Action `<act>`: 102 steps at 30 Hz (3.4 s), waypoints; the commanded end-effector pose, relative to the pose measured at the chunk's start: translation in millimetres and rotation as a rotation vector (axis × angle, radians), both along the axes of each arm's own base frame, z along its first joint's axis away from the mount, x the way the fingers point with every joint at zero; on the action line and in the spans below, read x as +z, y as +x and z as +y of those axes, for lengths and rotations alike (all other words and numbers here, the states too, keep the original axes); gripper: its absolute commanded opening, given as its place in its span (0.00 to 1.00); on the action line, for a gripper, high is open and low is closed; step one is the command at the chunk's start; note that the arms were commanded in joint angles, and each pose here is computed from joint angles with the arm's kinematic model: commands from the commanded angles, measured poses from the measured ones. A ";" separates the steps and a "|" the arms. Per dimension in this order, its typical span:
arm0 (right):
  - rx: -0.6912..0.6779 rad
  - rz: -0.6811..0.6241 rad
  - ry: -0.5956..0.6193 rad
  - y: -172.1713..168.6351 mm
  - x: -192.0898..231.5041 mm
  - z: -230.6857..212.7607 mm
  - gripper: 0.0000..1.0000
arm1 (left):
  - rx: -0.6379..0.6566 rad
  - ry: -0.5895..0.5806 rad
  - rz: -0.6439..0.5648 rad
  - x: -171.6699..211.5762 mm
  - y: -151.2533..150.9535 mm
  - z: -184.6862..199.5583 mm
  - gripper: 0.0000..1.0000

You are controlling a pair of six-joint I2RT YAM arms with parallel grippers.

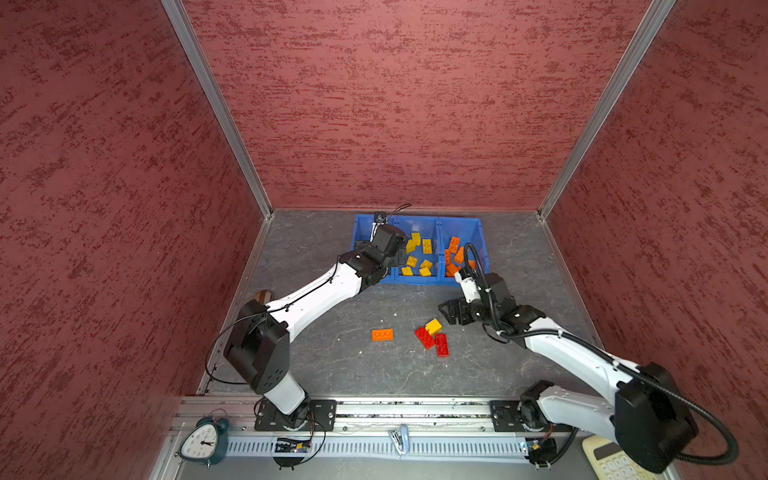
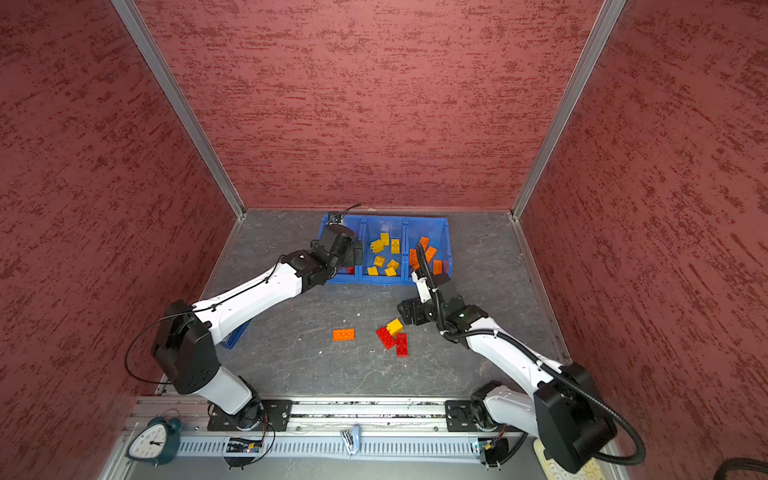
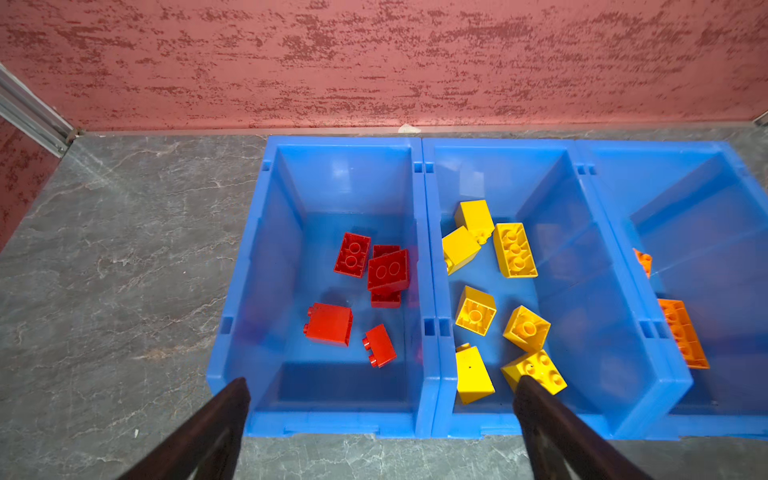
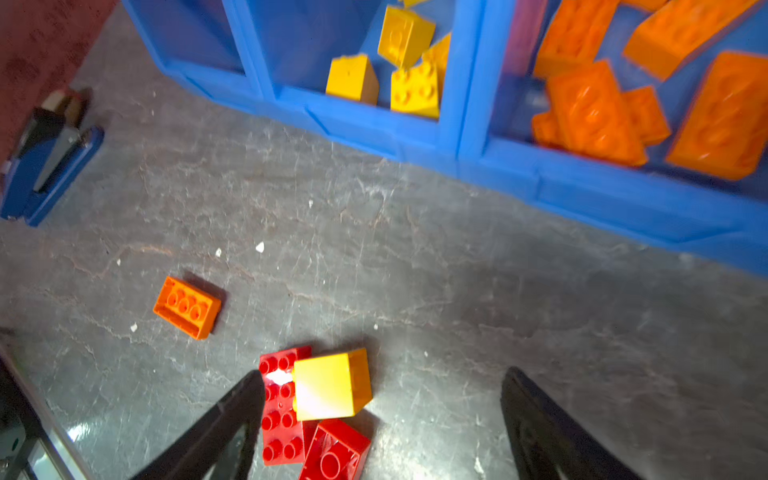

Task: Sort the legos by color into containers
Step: 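Release the red brick into the red compartment while the right gripper grasps a yellow brick, then carry the yellow brick into the yellow compartment and release it with the right gripper, then lower the left gripper onto a red brick on the table and grasp it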

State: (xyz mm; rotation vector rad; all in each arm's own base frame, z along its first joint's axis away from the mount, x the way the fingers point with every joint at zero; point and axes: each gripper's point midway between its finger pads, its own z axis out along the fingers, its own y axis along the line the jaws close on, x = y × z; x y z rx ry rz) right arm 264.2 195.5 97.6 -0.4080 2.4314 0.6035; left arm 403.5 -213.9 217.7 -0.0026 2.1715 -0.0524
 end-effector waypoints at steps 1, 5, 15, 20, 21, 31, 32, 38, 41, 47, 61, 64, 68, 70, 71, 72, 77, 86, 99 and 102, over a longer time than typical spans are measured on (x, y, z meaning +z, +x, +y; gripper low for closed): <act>0.084 0.061 -0.046 -16.1 -8.5 16.5 0.88 | 0.033 -0.055 -0.011 7.1 -6.9 5.5 1.00; 0.091 0.077 -0.128 -13.5 -18.6 19.8 0.79 | 0.055 -0.063 -0.009 4.7 -14.8 14.7 1.00; 0.214 0.141 -0.243 -20.0 -44.5 37.8 0.63 | 0.132 -0.005 0.024 -0.9 -24.1 36.9 0.99; 0.221 0.160 -0.299 -21.1 -56.2 37.6 0.57 | 0.149 -0.001 0.041 -4.2 -24.8 41.1 0.99; 0.213 0.157 -0.313 -20.4 -58.3 35.8 0.55 | 0.152 -0.001 0.042 -4.5 -24.9 41.9 1.00; 0.164 0.057 -0.284 -3.9 -36.7 39.1 0.39 | 0.152 -0.015 0.051 -7.9 -25.1 42.3 0.99; 0.161 0.035 -0.274 -0.7 -30.6 41.2 0.38 | 0.150 -0.015 0.054 -8.6 -25.0 41.7 1.00; 0.147 -0.115 -0.177 21.3 14.4 58.4 0.37 | 0.144 -0.017 0.058 -8.7 -24.9 40.6 1.00; 0.140 -0.221 -0.152 43.0 40.4 70.5 0.38 | 0.120 -0.026 0.080 -13.7 -29.2 36.7 1.00; -0.042 -0.300 -0.214 107.9 52.7 76.5 0.39 | -0.010 -0.054 0.123 -26.3 -54.7 23.0 0.99; -0.127 -0.311 -0.203 187.9 42.4 85.6 0.40 | -0.131 -0.190 0.102 -26.9 -124.1 52.6 1.00; -0.106 -0.295 -0.188 197.7 40.2 89.2 0.43 | -0.198 -0.206 0.136 -34.8 -134.9 39.7 0.99; -0.131 -0.283 -0.186 205.7 47.4 88.3 0.56 | -0.356 -0.185 0.154 -41.2 -149.0 8.0 0.99; -0.137 -0.286 -0.168 203.7 58.1 88.3 0.63 | -0.416 -0.150 0.161 -44.5 -152.2 -5.2 0.99; -0.143 -0.290 -0.160 202.1 62.9 86.8 0.66 | -0.436 -0.133 0.167 -46.8 -152.9 -9.6 0.99; -0.146 -0.296 -0.153 200.1 68.2 85.5 0.69 | -0.455 -0.121 0.172 -48.2 -152.8 -14.3 0.99; -0.105 -0.299 -0.116 176.1 87.9 79.9 0.79 | -0.589 -0.137 0.188 -48.8 -156.9 -44.6 0.99; -0.190 -0.379 0.044 120.2 126.7 42.0 0.99 | -0.657 -0.043 0.162 -58.2 -154.8 -68.4 1.00; -0.544 -0.369 0.128 63.2 109.4 -46.3 0.99 | -0.858 0.274 0.371 -121.4 -181.2 -101.0 1.00; -0.581 -0.369 0.172 57.2 107.0 -53.6 0.99 | -0.914 0.309 0.424 -137.5 -194.5 -106.8 0.99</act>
